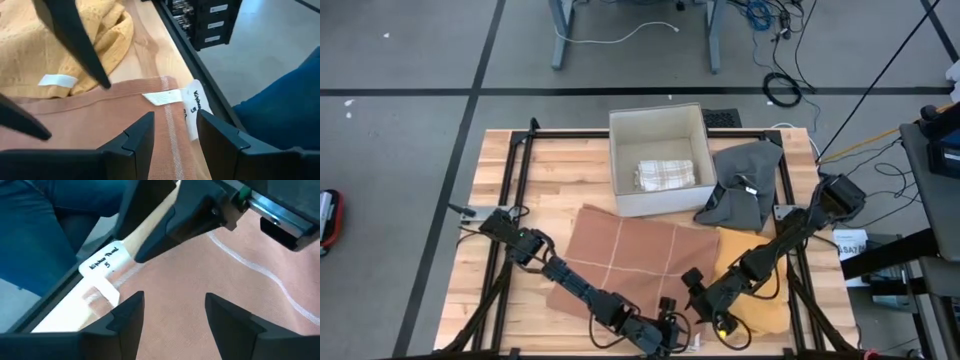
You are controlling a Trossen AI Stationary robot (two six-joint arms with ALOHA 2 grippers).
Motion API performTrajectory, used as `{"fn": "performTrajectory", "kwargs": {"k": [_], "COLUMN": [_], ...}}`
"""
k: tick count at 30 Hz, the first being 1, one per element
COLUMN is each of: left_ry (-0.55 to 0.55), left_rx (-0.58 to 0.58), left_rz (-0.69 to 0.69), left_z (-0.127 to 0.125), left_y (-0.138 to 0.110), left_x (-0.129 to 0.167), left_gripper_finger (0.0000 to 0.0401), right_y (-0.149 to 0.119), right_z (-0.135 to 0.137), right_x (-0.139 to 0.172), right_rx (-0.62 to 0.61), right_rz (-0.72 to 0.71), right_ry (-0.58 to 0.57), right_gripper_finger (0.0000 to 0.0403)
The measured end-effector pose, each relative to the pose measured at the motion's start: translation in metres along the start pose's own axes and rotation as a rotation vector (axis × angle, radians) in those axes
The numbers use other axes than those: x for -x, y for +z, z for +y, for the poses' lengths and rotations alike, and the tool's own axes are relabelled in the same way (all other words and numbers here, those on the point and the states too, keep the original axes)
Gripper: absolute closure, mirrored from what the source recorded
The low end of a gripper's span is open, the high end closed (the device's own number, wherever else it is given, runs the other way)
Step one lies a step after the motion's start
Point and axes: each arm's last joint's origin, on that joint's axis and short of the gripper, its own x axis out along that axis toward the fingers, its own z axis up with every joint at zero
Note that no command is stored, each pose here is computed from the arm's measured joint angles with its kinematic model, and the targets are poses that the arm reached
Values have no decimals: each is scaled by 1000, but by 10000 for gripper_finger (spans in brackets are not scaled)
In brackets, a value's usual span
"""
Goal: Fold towel
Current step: Fold the light brown towel
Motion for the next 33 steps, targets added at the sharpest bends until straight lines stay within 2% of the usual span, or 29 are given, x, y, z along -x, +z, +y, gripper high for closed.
{"fn": "performTrajectory", "kwargs": {"k": [10,13,17,26,33], "left_ry": [-98,-134,-131,-113,-88], "left_rx": [8,12,12,9,9], "left_rz": [43,47,69,84,82], "left_z": [4,6,8,11,13], "left_y": [-3,-3,-5,-5,-5], "left_x": [-2,-2,-3,-3,-3], "left_gripper_finger": [246,246,244,177,168], "right_y": [-14,-17,-22,-23,-26], "right_z": [-16,-22,-29,-49,-75], "right_x": [-24,-31,-41,-50,-54], "right_rx": [-33,-45,-59,-44,-64], "right_rz": [55,41,36,-20,-58], "right_ry": [-25,2,25,-22,-114], "right_gripper_finger": [223,227,227,227,227]}}
